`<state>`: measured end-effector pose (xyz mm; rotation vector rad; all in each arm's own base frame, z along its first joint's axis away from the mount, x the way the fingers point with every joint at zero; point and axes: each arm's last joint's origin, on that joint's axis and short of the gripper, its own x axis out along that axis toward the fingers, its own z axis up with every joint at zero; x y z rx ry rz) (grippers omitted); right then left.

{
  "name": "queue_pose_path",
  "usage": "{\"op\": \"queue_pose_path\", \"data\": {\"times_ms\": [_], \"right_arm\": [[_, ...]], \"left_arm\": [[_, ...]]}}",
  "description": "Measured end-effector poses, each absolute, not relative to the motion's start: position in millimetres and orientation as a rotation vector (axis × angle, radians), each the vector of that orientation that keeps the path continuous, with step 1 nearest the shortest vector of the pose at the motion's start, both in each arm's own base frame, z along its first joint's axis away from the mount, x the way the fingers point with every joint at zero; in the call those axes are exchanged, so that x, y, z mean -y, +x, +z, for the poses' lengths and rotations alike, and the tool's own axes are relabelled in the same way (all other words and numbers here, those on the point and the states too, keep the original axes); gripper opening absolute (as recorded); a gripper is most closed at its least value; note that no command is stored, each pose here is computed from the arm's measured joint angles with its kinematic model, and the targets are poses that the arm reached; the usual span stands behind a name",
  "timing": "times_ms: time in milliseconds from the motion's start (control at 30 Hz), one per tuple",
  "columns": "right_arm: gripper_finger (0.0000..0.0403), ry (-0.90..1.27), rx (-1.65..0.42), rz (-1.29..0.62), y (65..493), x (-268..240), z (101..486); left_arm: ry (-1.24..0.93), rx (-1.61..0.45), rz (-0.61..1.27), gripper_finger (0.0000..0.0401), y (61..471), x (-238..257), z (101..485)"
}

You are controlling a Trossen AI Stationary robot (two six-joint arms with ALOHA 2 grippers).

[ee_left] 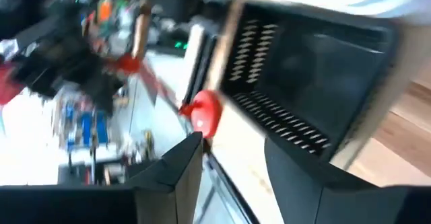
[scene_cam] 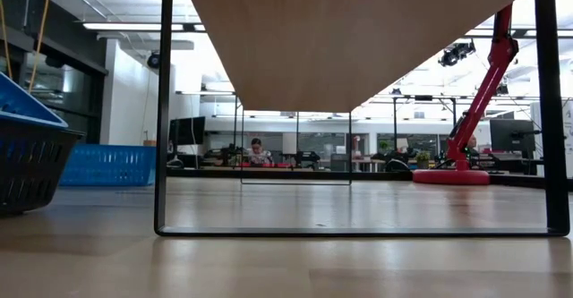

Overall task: Stack baskets on shelf by color
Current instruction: Put the top blue bin on the shelf

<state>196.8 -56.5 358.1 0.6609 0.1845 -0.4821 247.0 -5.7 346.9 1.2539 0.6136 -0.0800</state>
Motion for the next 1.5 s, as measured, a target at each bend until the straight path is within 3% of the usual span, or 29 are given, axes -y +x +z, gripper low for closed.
{"op": "queue_pose_path", "data": {"times_ms": [167,400,733,900,1033,1133,1300,1500], "right_arm": [[0.0,0.654,-0.182,-0.494,196.6,56.9,358.1],[0.0,0.651,-0.181,-0.497,196.6,57.0,358.1],[0.0,0.65,-0.183,-0.498,196.5,57.0,358.0],[0.0,0.606,-0.194,-0.495,196.5,57.0,357.8],[0.0,0.598,-0.196,-0.495,196.5,57.0,357.8],[0.0,0.598,-0.197,-0.495,196.4,57.0,357.8],[0.0,0.598,-0.197,-0.495,196.4,57.0,357.8],[0.0,0.598,-0.197,-0.495,196.4,57.0,357.8]], "left_arm": [[0.995,-0.54,0.13,0.0152,228.7,-9.9,379.7],[0.386,-0.444,0.437,0.0152,186.0,-40.3,398.1],[-0.356,-0.605,0.727,0.0152,156.4,-53.8,326.9],[-0.725,-0.681,0.777,0.0152,154.1,-49.4,289.0],[-0.893,-0.722,0.835,0.0152,151.5,-47.3,266.9],[-1.004,-0.726,0.995,0.0152,144.3,-46.8,252.2],[-1.006,-0.699,1.322,0.0152,126.0,-46.9,241.9],[-0.963,-0.661,1.49,0.0152,117.2,-48.3,240.0]]}}
